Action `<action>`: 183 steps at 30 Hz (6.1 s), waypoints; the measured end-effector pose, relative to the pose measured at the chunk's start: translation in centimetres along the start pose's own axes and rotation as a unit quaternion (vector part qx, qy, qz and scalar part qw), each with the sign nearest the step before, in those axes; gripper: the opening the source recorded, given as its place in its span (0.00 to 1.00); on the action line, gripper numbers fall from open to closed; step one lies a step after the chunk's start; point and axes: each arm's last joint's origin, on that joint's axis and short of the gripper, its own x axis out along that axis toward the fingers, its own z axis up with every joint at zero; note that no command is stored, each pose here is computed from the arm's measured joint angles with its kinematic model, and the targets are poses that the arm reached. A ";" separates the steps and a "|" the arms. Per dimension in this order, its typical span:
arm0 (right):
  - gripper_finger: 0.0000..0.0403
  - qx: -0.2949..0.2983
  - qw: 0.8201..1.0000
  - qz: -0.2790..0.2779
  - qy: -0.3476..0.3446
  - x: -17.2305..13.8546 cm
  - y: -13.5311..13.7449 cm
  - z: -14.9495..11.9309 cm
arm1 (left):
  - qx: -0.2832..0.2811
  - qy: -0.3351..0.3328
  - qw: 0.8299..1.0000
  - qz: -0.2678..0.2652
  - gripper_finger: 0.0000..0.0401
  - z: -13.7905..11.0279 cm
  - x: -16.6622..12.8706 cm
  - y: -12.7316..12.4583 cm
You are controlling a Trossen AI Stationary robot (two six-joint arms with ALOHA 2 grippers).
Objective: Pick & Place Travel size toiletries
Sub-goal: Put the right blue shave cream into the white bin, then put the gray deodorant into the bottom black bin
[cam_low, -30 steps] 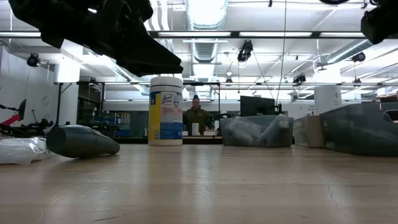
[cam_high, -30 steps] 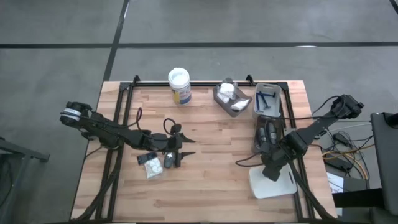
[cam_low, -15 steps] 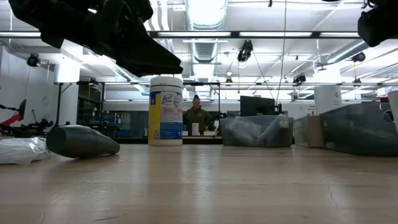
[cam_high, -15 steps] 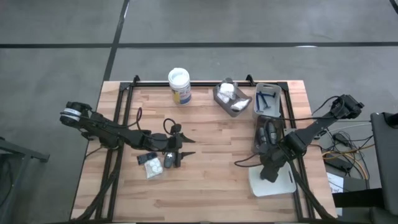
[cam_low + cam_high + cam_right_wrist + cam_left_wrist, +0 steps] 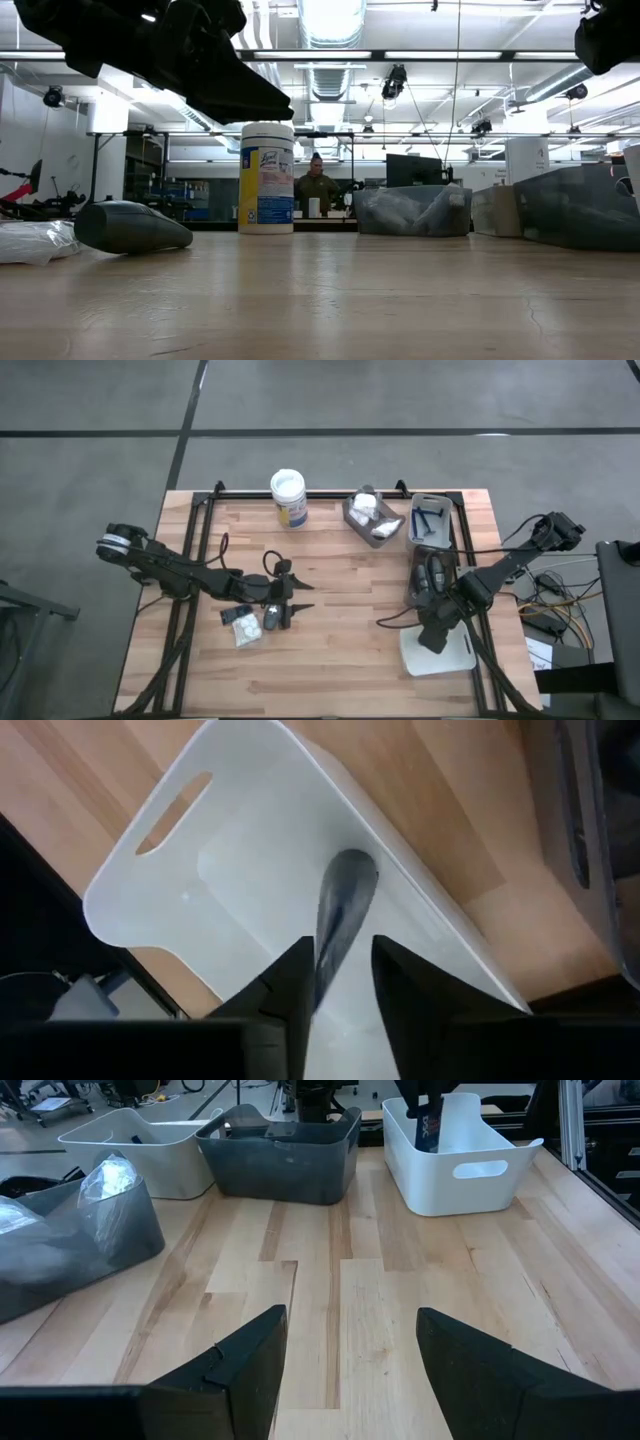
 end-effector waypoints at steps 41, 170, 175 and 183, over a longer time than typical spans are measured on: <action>0.35 -0.325 0.859 0.044 -0.393 -1.9 4.6 2.9 | 0.025 0.015 0.999 -0.036 0.57 0.3 -1.2 -0.7; 0.52 -0.369 0.709 0.169 -0.577 2.0 2.5 4.5 | 0.124 0.180 0.976 -0.008 0.57 -4.9 -2.7 -3.3; 0.53 -0.368 0.709 0.170 -0.577 2.0 2.5 4.5 | 0.186 0.176 0.966 -0.026 0.57 -4.4 -2.6 -3.5; 0.57 -0.360 0.715 0.175 -0.572 2.0 2.5 4.5 | 0.206 0.256 0.941 -0.080 0.57 -4.0 -3.0 -3.7</action>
